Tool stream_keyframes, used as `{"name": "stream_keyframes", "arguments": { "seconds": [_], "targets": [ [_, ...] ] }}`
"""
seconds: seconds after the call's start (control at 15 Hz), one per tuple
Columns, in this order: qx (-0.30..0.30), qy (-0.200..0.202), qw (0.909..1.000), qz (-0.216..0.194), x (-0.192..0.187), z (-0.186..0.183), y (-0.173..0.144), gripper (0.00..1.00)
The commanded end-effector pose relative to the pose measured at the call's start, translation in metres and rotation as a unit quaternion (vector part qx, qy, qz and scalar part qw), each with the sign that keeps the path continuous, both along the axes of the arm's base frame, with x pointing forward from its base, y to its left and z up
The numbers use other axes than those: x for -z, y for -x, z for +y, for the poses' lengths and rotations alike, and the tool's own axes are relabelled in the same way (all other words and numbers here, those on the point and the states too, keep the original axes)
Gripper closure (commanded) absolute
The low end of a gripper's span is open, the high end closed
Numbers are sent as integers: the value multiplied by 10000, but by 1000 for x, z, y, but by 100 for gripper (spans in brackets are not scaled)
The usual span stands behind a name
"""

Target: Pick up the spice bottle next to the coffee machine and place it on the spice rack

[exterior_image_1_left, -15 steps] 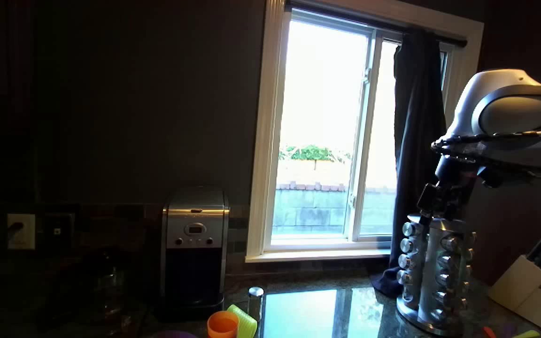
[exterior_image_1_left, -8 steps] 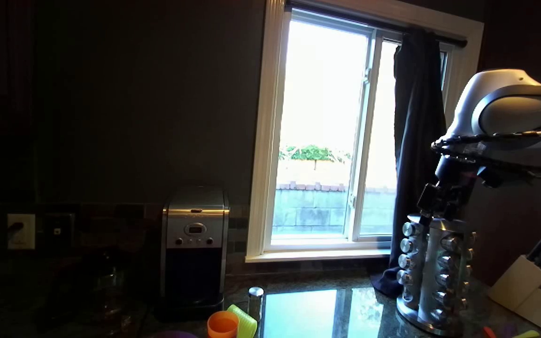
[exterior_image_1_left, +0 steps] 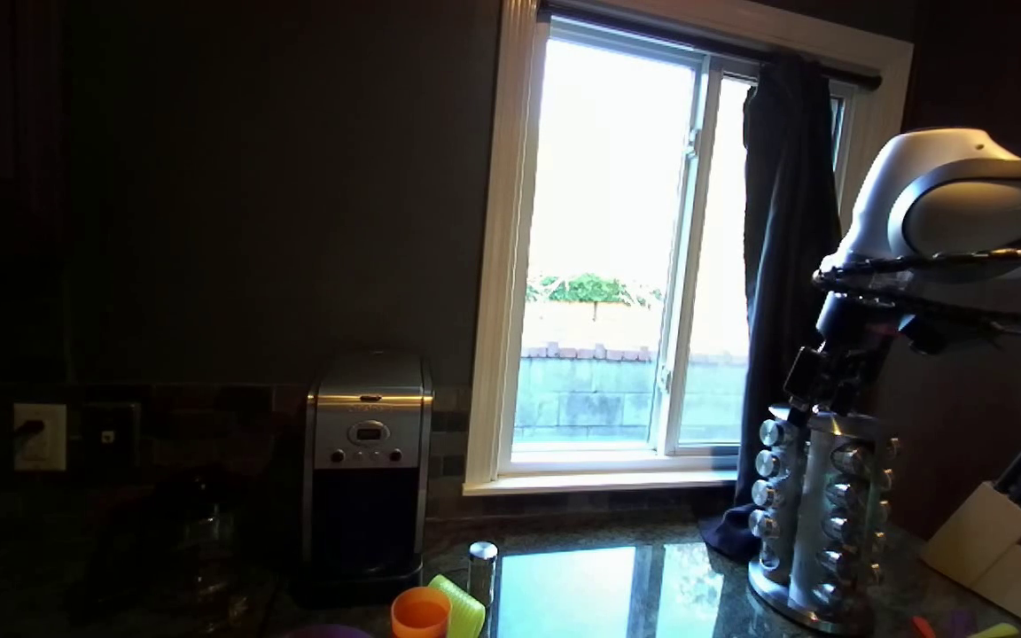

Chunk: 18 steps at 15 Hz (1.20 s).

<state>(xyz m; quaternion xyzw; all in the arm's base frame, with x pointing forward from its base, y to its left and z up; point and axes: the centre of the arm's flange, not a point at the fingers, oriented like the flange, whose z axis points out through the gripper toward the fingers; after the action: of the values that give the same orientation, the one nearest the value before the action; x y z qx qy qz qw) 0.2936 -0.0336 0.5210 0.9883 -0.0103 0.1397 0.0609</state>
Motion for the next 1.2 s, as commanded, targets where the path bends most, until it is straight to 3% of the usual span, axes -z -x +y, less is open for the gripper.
{"name": "stream_keyframes", "arguments": {
  "seconds": [0.0, 0.2, 0.47, 1.13],
  "targets": [
    [-701, 120, 9974, -66, 4, 36, -13, 0],
    [-1516, 184, 9881, -163, 9, 77, -30, 0],
    [-2518, 265, 9674, -115, 20, 129, -60, 0],
    [-3750, 680, 9236, 413, 57, 201, -168, 0]
  ]
}}
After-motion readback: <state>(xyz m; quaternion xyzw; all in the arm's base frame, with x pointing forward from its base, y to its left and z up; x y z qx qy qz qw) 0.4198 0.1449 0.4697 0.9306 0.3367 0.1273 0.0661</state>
